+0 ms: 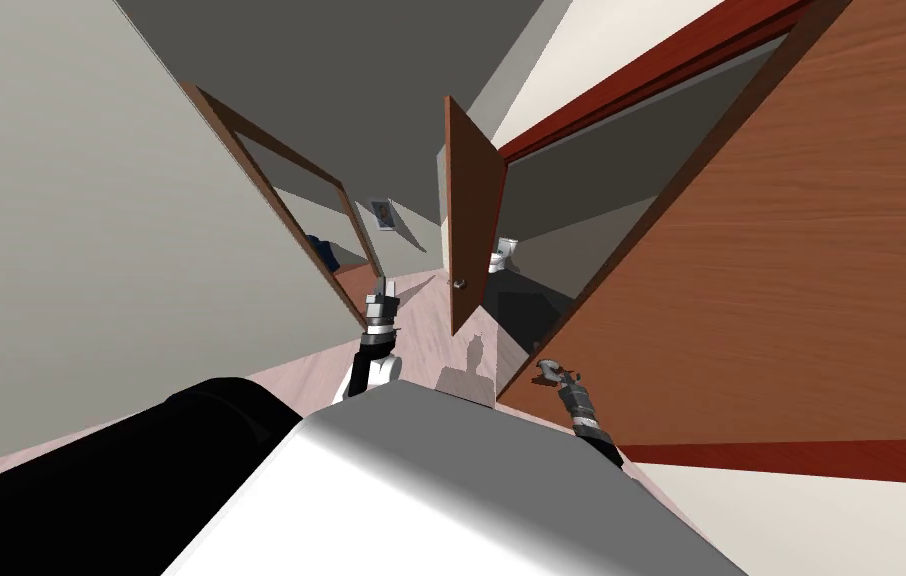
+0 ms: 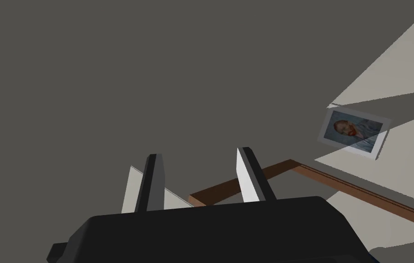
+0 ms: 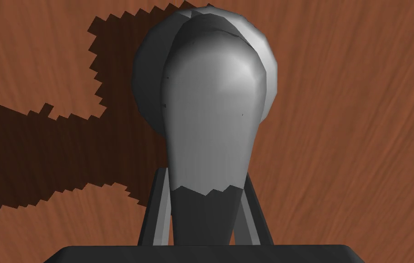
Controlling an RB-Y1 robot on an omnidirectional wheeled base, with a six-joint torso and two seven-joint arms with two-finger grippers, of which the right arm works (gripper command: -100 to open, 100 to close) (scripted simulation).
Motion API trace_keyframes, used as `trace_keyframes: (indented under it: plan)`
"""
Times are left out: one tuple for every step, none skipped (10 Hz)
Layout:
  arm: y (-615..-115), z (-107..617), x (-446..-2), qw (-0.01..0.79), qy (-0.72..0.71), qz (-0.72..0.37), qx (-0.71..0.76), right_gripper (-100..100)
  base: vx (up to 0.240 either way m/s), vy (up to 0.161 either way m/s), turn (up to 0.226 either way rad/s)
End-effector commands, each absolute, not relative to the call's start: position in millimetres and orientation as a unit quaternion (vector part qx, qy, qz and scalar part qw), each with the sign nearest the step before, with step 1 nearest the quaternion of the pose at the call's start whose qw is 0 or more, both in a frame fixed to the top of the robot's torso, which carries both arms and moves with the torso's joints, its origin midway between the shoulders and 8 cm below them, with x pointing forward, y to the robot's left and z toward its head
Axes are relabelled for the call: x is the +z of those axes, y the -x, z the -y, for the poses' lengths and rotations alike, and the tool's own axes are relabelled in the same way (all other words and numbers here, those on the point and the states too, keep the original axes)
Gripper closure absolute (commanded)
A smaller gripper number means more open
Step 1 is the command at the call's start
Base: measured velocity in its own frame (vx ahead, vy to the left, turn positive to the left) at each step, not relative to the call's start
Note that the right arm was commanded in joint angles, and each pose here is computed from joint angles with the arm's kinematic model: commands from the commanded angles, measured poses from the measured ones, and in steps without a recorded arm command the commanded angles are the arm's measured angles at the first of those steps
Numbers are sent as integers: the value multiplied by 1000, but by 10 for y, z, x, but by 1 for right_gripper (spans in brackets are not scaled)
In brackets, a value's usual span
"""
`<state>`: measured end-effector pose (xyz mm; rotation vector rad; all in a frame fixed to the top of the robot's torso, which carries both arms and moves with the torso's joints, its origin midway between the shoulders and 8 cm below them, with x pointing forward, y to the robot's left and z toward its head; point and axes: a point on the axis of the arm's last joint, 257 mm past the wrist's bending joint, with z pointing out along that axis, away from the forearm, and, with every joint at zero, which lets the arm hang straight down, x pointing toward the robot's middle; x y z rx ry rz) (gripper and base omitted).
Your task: Pull the door open
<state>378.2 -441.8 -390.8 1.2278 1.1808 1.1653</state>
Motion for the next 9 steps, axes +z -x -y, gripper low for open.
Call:
trace_keyframes:
  plan:
    - [-3755,4345,-3915,506,-505,-495,495,100,-181,-49,67]
    - [-3753,4405,-3924,509,-509,-494,487,100,-71,-21,-2]
    - [-3614,4409,-3942,504,-505,-499,492,100,-128,-21,192]
    - [-3585,4410,-3941,503,-503,-500,493,100,-196,-67,165]
    - [-3518,4411,-3939,501,-500,-502,496,100,-196,-79,129]
    - [-3446,4412,-3936,498,-497,-505,500,100,-176,-44,154]
    - [-3373,4411,-3933,495,-494,-507,503,100,-180,-36,177]
    - [-3336,4411,-3931,494,-492,-509,505,100,-189,-53,106]
    - [-3301,4410,-3929,492,-491,-510,507,100,-153,-67,91]
